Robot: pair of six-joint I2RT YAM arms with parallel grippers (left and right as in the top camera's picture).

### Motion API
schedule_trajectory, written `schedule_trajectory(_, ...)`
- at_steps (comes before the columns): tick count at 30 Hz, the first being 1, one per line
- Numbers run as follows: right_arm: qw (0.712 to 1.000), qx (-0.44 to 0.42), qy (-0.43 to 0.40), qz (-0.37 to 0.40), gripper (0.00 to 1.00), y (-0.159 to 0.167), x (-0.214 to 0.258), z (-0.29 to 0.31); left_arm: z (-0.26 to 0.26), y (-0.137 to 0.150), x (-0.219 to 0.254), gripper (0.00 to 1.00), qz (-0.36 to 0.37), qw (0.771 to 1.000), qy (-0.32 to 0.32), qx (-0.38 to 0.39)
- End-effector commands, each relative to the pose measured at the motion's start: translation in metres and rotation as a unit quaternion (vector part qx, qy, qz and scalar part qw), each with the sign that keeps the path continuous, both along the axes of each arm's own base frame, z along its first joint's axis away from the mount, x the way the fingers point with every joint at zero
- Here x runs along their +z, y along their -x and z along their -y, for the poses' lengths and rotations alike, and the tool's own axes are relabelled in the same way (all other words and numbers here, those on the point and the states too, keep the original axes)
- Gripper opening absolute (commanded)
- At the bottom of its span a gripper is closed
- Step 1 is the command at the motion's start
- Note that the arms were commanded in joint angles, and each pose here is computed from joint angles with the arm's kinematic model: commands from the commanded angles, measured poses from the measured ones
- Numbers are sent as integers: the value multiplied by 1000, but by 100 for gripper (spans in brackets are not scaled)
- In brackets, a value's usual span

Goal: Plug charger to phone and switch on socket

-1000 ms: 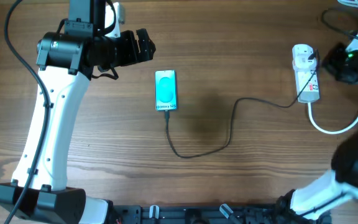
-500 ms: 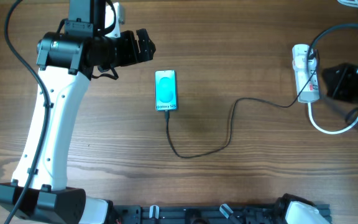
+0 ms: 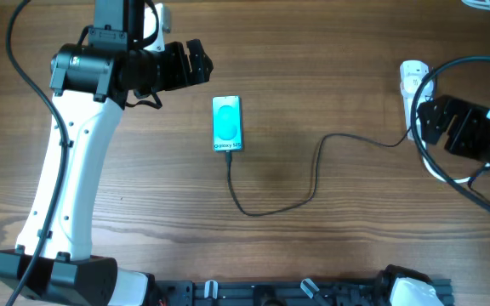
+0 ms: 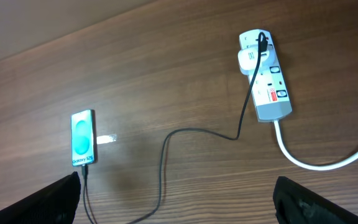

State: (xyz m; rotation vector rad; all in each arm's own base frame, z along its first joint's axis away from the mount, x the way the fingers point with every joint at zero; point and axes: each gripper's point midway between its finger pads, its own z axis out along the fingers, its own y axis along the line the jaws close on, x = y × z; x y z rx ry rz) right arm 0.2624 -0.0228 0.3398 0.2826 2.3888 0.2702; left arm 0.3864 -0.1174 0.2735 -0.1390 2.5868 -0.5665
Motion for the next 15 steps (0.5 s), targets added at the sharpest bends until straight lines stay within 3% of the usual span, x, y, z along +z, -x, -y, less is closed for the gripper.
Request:
schedule_trajectory(1,1000,0,1,4,100,-2,2,-1,-3,2,4,100,7,1000,0,3)
schedule_trajectory(5,999,42,-7,23,100,-8,6,-13,-3,2,4,100,7,1000,0,3)
schedule_trajectory(9,984,85,51,150,100,-35,32,-36,-3,2,4,100,7,1000,0,3)
schedule_trajectory(15,941,80,101,314,100,-35,22,-51,-3,2,4,100,7,1000,0,3)
